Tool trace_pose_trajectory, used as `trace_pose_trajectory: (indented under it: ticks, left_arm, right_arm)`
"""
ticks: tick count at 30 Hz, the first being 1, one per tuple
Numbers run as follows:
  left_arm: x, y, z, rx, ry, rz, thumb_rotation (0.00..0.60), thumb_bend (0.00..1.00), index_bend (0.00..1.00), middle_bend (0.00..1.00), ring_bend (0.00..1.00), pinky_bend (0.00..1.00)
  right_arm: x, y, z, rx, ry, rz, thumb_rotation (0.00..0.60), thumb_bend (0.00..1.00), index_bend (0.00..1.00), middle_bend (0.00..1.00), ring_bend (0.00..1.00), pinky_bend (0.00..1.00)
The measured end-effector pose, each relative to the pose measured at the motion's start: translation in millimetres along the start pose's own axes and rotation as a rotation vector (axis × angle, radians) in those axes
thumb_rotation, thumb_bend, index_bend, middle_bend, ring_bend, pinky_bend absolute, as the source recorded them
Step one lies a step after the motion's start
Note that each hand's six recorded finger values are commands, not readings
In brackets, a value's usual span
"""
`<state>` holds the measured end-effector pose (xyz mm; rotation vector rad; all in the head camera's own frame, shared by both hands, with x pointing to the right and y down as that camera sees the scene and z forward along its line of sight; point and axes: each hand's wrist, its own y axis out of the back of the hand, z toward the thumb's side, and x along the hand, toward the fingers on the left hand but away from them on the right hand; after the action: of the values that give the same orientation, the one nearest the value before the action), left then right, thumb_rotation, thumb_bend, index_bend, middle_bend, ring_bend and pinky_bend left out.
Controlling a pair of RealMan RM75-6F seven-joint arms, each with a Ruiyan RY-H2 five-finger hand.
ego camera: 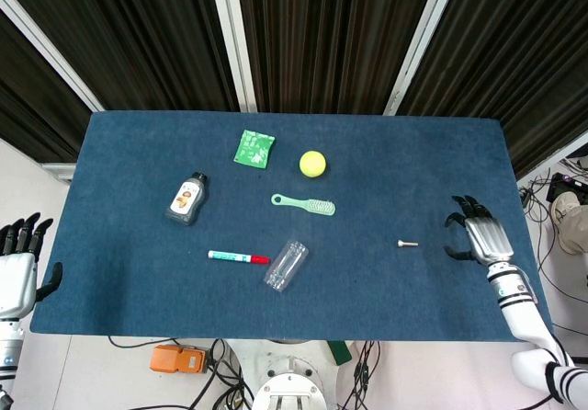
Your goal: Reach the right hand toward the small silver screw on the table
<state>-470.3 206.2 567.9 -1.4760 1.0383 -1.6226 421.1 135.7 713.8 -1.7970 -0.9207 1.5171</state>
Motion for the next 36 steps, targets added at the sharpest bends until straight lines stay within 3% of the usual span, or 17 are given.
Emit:
trace_pose_trajectory:
  ticks: [20, 36]
  left_arm:
    - [2, -1, -2, 0.008, 0.009, -0.008, 0.600, 0.39, 0.11, 0.03, 0.03, 0.07]
    - [3, -1, -2, 0.010, 0.011, -0.005, 0.600, 0.39, 0.11, 0.03, 0.03, 0.07]
  right_arm:
    - [-26, -27, 58, -0.029, 0.117, 0.059, 0.600, 0.46, 0.56, 0.14, 0.08, 0.19]
    - [-25, -38, 61, -0.027, 0.100, 0.115, 0.600, 0.48, 0.60, 0.14, 0.09, 0.19]
